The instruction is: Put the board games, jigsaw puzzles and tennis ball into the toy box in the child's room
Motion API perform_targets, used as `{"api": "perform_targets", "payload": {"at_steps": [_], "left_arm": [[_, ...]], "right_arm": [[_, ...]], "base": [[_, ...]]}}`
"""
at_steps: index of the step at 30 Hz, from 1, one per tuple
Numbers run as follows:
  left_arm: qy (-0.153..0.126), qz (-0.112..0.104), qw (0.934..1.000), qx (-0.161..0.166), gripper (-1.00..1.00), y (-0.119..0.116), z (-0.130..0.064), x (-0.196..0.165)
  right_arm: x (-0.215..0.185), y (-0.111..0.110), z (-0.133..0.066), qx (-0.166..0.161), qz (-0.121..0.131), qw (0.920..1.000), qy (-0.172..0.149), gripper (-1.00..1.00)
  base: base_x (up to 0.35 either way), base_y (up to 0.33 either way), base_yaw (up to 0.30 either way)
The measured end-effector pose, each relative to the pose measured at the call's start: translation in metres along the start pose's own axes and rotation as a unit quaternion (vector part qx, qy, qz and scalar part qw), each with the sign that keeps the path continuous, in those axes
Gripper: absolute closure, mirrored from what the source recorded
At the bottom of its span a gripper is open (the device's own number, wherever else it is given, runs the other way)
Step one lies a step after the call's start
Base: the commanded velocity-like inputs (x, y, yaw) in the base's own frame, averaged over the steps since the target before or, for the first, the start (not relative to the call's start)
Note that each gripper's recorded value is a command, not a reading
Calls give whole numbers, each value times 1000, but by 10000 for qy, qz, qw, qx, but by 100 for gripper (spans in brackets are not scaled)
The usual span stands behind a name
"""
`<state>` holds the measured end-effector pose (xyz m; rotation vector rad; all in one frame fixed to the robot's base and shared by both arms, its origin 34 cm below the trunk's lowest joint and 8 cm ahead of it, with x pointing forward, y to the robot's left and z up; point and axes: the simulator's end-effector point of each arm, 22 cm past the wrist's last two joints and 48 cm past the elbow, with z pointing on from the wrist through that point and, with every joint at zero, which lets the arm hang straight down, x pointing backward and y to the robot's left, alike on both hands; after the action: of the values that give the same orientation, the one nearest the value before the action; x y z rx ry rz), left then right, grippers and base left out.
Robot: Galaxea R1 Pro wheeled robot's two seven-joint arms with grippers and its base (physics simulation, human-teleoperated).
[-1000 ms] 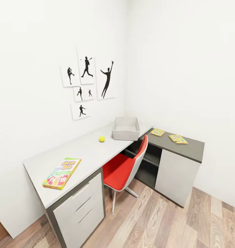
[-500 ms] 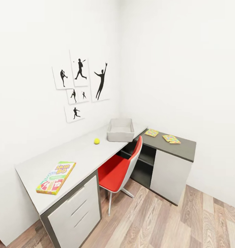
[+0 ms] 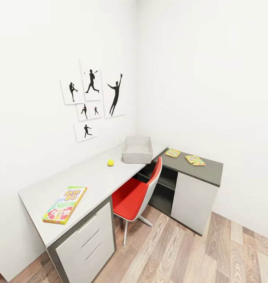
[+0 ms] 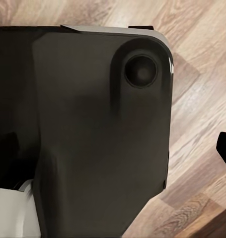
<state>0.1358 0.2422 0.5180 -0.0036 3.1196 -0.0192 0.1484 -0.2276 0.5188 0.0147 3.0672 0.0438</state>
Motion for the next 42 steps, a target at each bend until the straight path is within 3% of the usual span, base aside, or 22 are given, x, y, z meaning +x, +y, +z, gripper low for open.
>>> {"api": "perform_targets", "payload": {"at_steps": [30,42], "left_arm": [[-14,27,10000,8,-100,-1,-38,4],[-12,32,10000,32,-100,-4,-38,4]], "right_arm": [[3,1,-38,-3,-16,10000,8,-100],[3,1,-38,-3,-16,10000,6,-100]], "base": [[0,0,0],[0,0,0]]}}
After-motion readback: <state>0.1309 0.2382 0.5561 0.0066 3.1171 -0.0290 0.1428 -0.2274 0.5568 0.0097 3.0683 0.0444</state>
